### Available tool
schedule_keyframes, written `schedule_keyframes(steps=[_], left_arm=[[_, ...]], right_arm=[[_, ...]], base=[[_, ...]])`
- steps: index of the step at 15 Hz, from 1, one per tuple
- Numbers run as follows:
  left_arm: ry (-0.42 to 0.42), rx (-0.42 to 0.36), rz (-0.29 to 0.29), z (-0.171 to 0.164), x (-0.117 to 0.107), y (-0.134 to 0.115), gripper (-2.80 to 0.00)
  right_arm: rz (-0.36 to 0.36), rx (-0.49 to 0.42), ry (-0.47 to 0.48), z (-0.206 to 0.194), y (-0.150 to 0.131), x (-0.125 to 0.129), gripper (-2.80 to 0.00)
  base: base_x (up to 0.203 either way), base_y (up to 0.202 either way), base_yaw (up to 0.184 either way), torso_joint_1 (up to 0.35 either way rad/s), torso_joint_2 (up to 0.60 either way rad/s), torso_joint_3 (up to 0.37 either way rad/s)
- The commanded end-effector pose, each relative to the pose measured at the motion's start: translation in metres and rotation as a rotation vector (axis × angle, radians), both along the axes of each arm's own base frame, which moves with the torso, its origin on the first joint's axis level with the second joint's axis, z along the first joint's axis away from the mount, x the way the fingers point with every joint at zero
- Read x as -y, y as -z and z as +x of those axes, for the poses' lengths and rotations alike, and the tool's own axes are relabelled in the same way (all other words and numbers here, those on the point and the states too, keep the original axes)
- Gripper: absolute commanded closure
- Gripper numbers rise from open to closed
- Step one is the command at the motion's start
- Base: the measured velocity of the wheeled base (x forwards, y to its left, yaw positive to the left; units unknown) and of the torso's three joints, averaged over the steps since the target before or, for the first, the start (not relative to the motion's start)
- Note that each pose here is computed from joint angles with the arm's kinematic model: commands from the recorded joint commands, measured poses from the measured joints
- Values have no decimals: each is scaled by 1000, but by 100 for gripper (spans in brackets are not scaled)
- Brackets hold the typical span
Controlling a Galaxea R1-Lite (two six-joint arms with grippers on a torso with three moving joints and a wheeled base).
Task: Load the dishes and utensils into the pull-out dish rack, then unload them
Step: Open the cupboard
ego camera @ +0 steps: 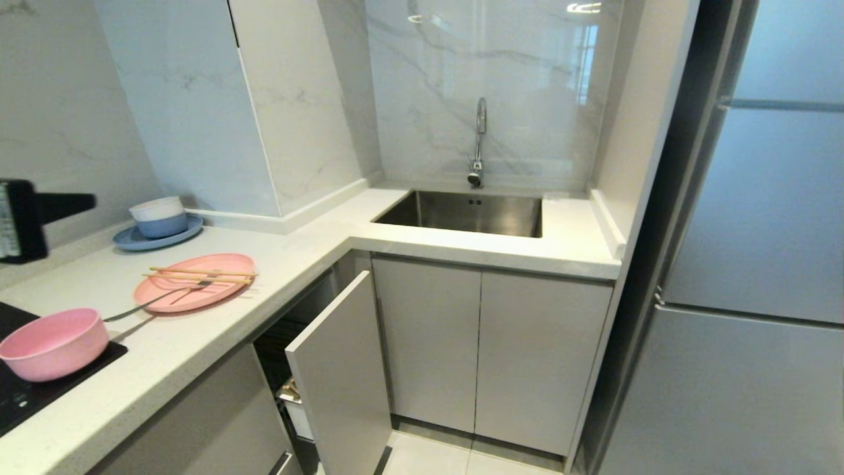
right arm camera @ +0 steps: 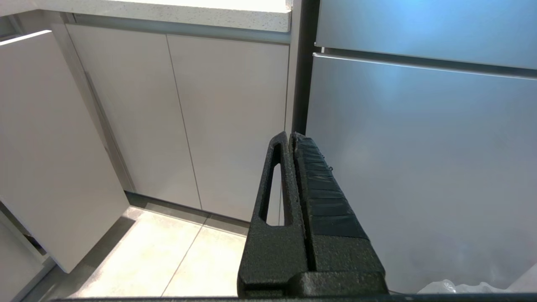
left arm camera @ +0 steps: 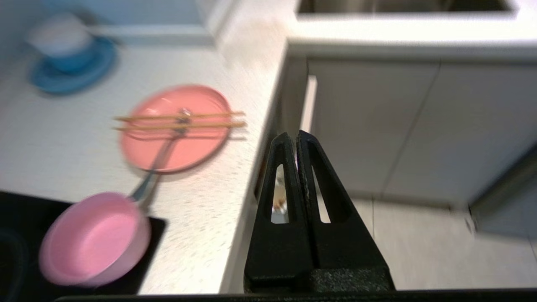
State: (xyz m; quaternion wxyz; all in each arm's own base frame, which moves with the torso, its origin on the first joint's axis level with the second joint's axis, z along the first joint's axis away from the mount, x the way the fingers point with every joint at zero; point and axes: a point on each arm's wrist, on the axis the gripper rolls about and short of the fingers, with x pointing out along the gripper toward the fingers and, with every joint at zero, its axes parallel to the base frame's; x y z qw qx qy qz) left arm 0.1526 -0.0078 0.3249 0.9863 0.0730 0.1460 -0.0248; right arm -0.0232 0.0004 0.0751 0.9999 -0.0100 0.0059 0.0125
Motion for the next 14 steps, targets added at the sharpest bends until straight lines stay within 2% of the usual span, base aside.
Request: schedule_keyframes(steps=[1,4,7,11,13,14], left_arm=[[26,-191,15,77,10,27,0],[89,-385,40,140,35,63,0],[104,-545,46,187,53,97,0],[62,-686,55,226,58,147,0],[36,-721,57,242,54,168,0],[24,-736,57,251,52,180,-280]], right_arm=[[-1,0,-1,0,0,0,0],[-1,0,-1,0,0,0,0],[-1,0,-1,0,0,0,0],[-1,0,-1,0,0,0,0],[-1,0,0,0,0,0,0],[0,0,-1,0,0,0,0]], base=[[0,0,0,0,0,0],[0,0,0,0,0,0],[0,0,0,0,0,0],[0,0,0,0,0,0],[0,0,0,0,0,0],[0,0,0,0,0,0]])
